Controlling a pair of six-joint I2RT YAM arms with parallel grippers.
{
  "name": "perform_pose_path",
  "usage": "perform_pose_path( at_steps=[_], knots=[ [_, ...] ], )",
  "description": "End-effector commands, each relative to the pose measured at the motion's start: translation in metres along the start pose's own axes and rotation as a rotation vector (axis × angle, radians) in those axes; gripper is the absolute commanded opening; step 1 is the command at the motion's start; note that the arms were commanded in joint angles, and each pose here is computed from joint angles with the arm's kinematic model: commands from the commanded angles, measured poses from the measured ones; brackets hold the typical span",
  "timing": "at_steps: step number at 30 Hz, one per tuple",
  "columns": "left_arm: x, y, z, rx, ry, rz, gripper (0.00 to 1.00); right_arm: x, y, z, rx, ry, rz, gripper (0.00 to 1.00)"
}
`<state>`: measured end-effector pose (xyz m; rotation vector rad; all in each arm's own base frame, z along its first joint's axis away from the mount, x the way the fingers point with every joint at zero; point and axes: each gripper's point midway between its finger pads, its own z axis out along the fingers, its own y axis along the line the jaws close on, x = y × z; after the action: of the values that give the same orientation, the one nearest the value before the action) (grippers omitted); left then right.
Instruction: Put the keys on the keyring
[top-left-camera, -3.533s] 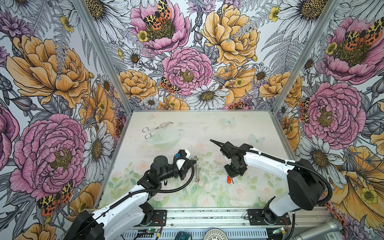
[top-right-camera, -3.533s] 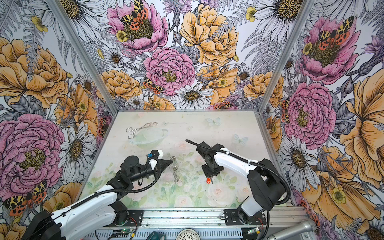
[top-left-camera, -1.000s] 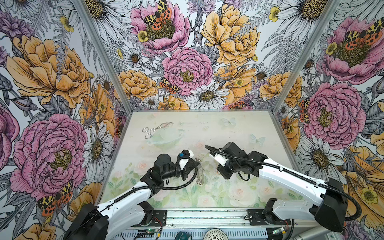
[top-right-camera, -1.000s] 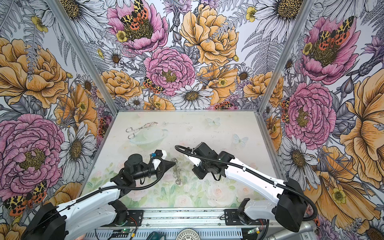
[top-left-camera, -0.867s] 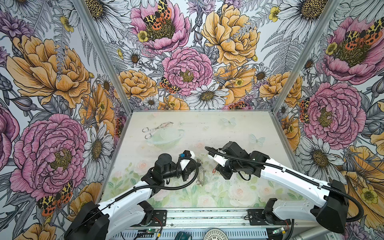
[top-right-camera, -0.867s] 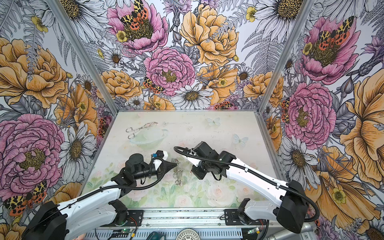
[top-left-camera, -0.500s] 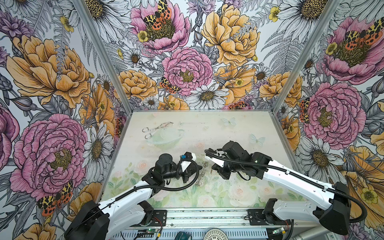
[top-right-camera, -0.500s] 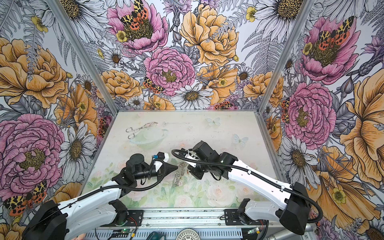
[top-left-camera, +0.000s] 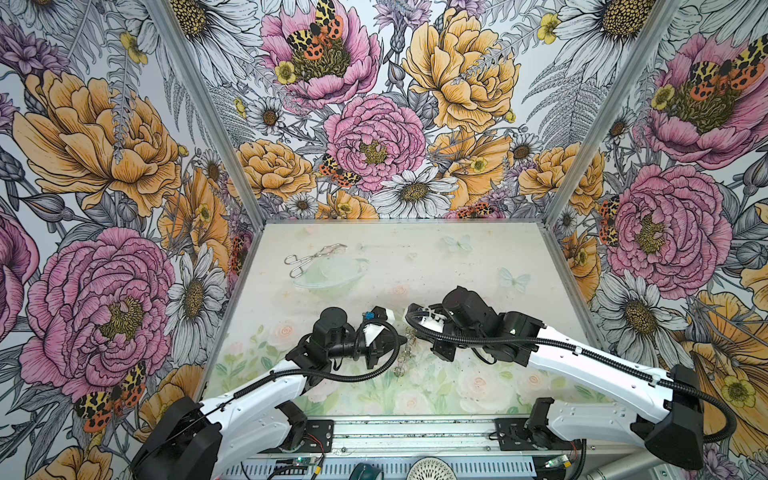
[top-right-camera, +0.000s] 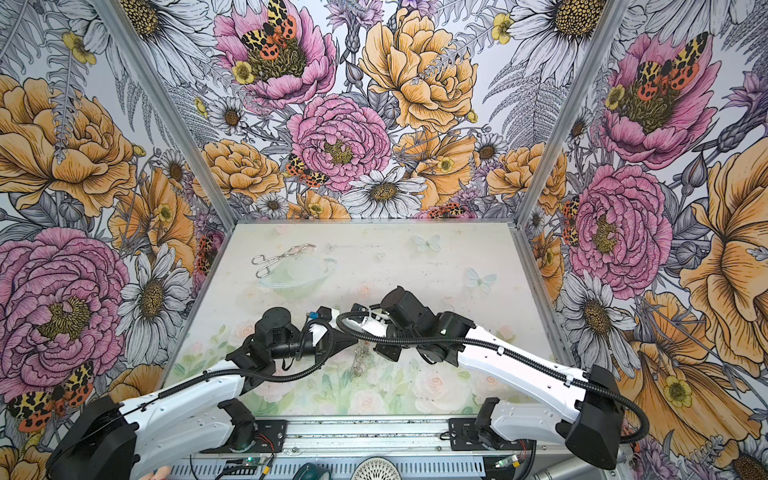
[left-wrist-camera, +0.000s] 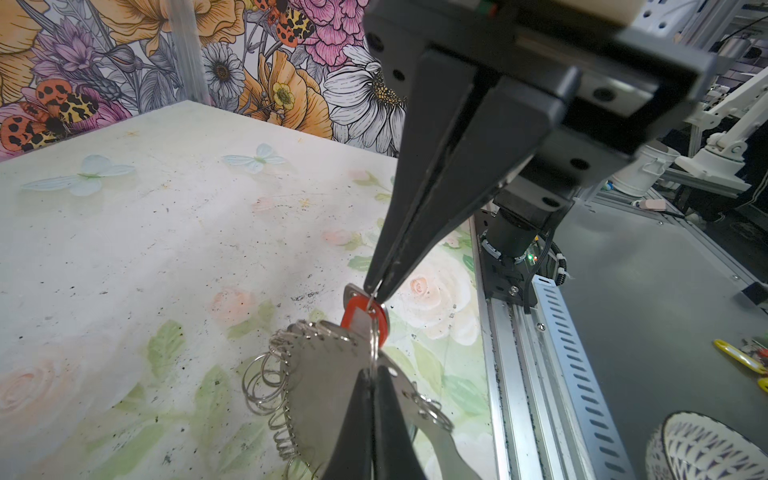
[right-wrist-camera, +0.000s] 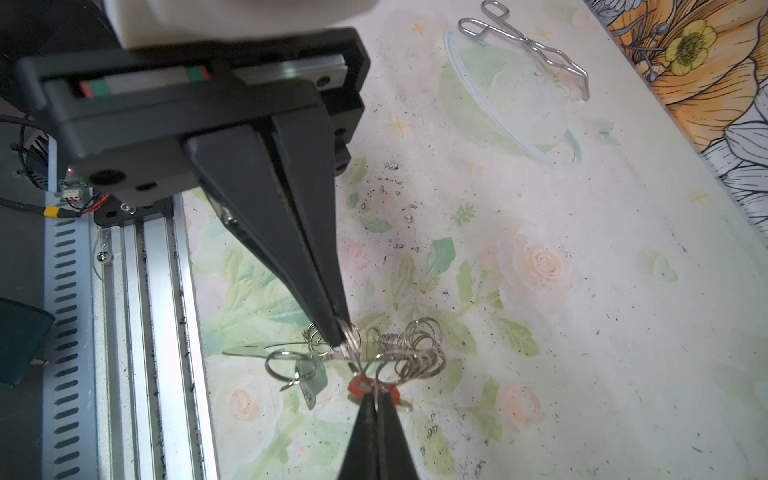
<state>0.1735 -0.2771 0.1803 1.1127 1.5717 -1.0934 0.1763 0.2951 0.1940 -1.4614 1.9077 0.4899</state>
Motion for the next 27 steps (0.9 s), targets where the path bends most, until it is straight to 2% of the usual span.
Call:
perform_pose_path(
  at_steps=[1,5,8,10,12,15,23,27],
  knots=[
    [-0.016,-0.005,0.001,0.028,-0.033,0.034,0.00,-0.004,-0.003,-0.003,0.049,-0.023,-0.053,0.00],
    [-0.017,-0.002,0.000,0.008,-0.037,0.038,0.00,-0.008,-0.005,-0.006,0.073,-0.031,-0.055,0.00],
    [-0.015,0.009,-0.001,-0.095,-0.018,0.077,0.00,-0.016,-0.007,-0.012,0.073,-0.054,-0.006,0.00],
    [-0.012,0.019,-0.004,-0.211,0.001,0.161,0.00,-0.018,-0.005,-0.015,0.052,-0.069,0.029,0.00],
    [-0.011,0.016,-0.005,-0.262,0.010,0.256,0.00,-0.016,-0.005,-0.015,0.052,-0.067,0.040,0.00],
    [-0.013,0.003,-0.006,-0.248,0.003,0.362,0.00,-0.009,-0.004,-0.019,0.060,-0.062,0.031,0.00],
    [-0.017,-0.001,-0.001,-0.222,0.047,0.453,0.00,-0.007,0.000,-0.037,0.047,-0.062,-0.056,0.00],
    [-0.016,-0.007,0.003,-0.179,0.062,0.543,0.00,-0.005,-0.003,-0.036,0.060,-0.043,-0.100,0.00]
  ],
)
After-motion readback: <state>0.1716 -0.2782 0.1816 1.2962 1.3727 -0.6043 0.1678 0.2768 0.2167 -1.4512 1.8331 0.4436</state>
